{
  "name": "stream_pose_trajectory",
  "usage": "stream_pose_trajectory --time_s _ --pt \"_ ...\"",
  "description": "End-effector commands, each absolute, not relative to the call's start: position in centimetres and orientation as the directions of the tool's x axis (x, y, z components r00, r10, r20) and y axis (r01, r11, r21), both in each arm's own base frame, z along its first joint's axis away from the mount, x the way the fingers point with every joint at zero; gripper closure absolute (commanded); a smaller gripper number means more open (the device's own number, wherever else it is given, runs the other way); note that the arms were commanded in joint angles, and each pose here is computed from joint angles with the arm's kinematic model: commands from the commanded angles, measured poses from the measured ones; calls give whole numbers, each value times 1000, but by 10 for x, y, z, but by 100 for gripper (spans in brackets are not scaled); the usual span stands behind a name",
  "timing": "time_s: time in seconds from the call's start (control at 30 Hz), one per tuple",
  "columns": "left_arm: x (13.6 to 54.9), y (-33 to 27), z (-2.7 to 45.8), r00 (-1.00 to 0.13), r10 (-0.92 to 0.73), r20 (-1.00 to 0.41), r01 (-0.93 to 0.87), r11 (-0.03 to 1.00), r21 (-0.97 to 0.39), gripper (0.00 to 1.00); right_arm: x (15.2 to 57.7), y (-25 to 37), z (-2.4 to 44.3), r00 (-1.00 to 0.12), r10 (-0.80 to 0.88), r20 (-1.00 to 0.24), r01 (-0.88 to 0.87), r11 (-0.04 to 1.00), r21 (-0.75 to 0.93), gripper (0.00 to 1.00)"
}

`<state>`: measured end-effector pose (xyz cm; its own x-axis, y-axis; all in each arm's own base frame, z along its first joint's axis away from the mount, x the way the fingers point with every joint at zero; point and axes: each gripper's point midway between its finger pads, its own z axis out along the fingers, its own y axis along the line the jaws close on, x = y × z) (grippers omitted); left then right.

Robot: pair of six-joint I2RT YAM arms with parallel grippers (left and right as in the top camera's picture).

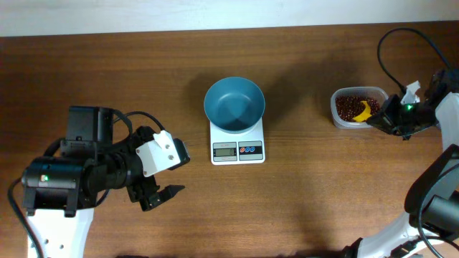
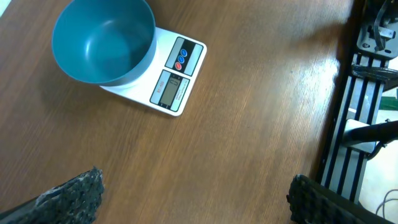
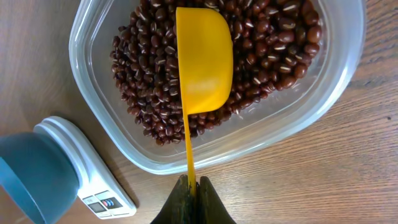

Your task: Scoop item into bowl and weigh 50g on scale

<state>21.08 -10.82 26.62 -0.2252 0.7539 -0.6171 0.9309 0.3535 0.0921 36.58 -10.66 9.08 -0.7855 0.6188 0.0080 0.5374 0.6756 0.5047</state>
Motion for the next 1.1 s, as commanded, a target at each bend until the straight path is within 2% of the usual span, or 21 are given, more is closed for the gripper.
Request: stream_pose_trajectory --time_s 0.0,0.7,1.07 --pt "213 -107 271 -230 747 -624 925 366 98 1 356 -109 78 -768 638 61 580 652 488 96" --pt "213 -107 271 -230 747 -623 925 366 98 1 365 -117 73 -752 659 18 557 621 551 96" --pt "213 -107 271 -230 747 -624 925 366 98 1 365 -125 81 -729 684 24 551 565 614 96"
